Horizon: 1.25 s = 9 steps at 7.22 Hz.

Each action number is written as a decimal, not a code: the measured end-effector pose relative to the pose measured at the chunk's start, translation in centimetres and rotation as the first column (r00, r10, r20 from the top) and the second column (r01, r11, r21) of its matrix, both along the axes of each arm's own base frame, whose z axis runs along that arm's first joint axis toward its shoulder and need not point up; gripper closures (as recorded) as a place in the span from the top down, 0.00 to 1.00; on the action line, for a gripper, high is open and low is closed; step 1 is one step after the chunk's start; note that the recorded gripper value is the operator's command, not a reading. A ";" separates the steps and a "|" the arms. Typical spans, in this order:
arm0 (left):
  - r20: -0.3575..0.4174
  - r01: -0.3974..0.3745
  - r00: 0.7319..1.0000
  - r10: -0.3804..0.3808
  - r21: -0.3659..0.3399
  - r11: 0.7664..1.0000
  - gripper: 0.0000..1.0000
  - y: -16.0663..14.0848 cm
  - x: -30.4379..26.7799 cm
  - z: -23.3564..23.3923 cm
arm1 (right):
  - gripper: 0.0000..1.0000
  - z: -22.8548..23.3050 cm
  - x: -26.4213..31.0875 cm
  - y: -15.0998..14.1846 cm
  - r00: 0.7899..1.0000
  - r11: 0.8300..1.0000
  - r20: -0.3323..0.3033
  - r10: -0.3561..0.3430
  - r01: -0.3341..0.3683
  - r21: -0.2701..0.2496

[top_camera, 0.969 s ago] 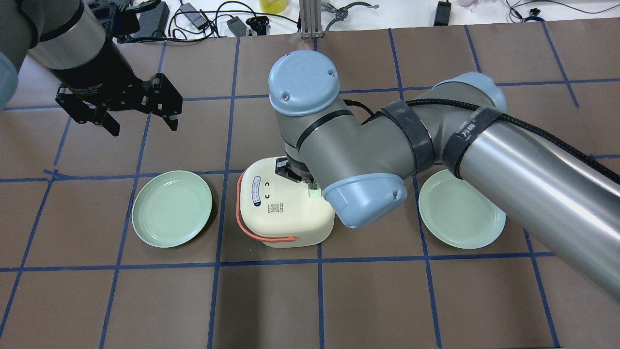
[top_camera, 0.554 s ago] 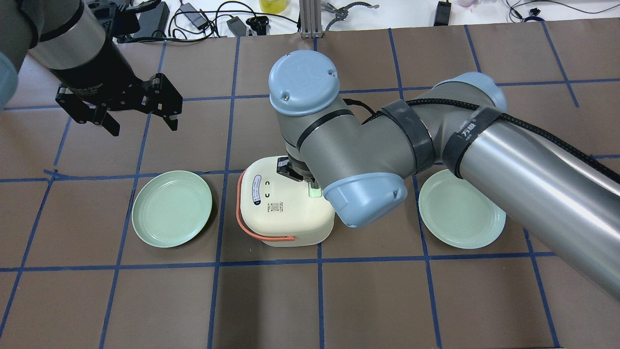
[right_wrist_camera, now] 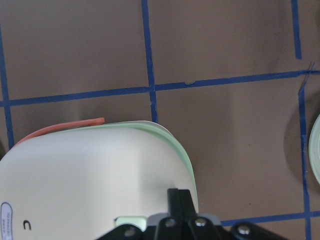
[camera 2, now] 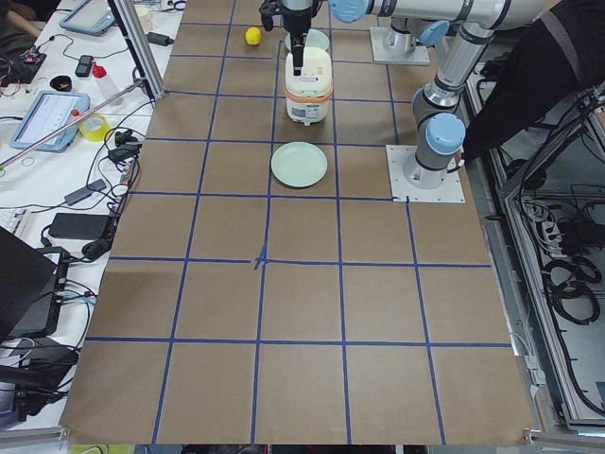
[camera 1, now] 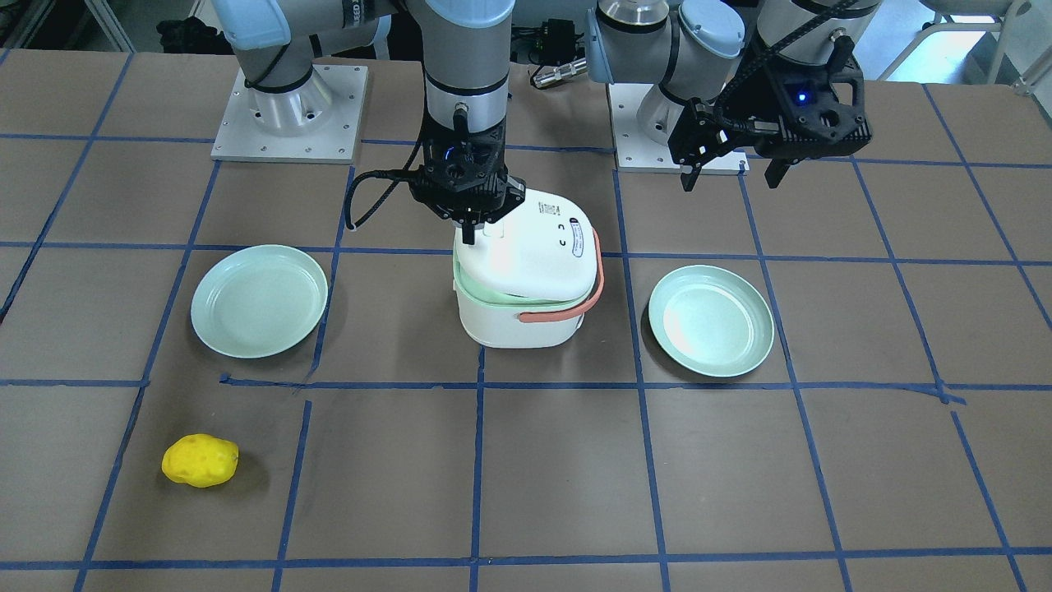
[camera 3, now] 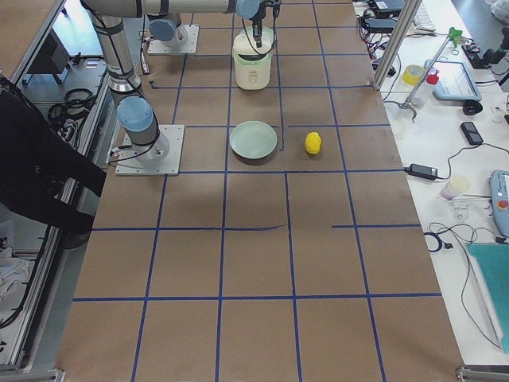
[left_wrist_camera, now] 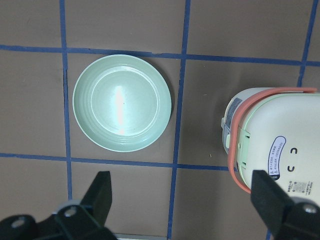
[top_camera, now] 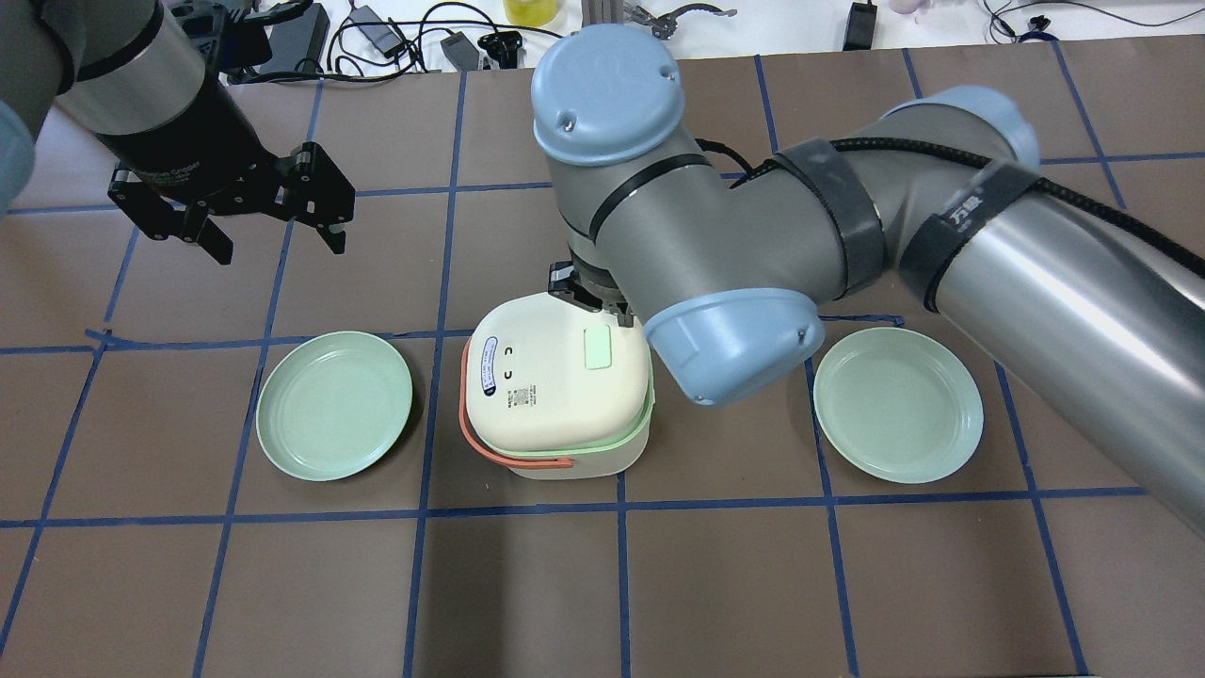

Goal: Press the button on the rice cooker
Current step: 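Lift the right gripper away as the cooker lid pops open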

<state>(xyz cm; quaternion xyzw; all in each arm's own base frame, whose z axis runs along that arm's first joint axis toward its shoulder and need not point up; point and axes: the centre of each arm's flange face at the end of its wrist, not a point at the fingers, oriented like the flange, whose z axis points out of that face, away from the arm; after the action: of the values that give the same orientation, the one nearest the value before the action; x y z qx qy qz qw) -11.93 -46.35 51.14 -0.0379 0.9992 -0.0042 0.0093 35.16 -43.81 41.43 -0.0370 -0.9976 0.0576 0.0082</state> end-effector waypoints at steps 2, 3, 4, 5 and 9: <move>0.000 0.001 1.000 -0.001 0.000 1.000 1.00 0.0 0.0 0.0 | 1.00 3.6 -4.0 -3.1 0.997 0.997 -0.014 0.079 -0.079 -0.009; 0.000 0.001 1.000 -0.001 0.000 1.000 1.00 0.0 0.0 0.0 | 1.00 5.3 -6.3 -4.8 0.995 0.994 -0.012 0.103 -0.104 -0.025; 0.000 0.001 1.000 -0.001 0.000 1.000 1.00 0.0 0.0 0.0 | 1.00 6.8 -8.4 -6.1 0.995 0.995 -0.007 0.097 -0.097 -0.037; 0.000 0.001 1.000 -0.001 0.000 1.000 1.00 0.0 0.0 0.0 | 1.00 8.2 -10.6 -7.2 0.996 0.995 0.005 0.089 -0.088 -0.035; 0.000 0.001 1.000 -0.001 0.000 1.000 1.00 0.0 0.0 0.0 | 1.00 11.3 -18.2 -10.2 0.985 0.985 0.046 0.169 -0.167 -0.052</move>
<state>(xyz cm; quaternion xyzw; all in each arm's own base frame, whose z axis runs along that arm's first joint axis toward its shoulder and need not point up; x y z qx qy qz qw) -11.93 -46.35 51.14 -0.0376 0.9992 -0.0043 0.0093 16.99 -53.99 52.74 0.0456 -0.9954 0.0811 -0.0224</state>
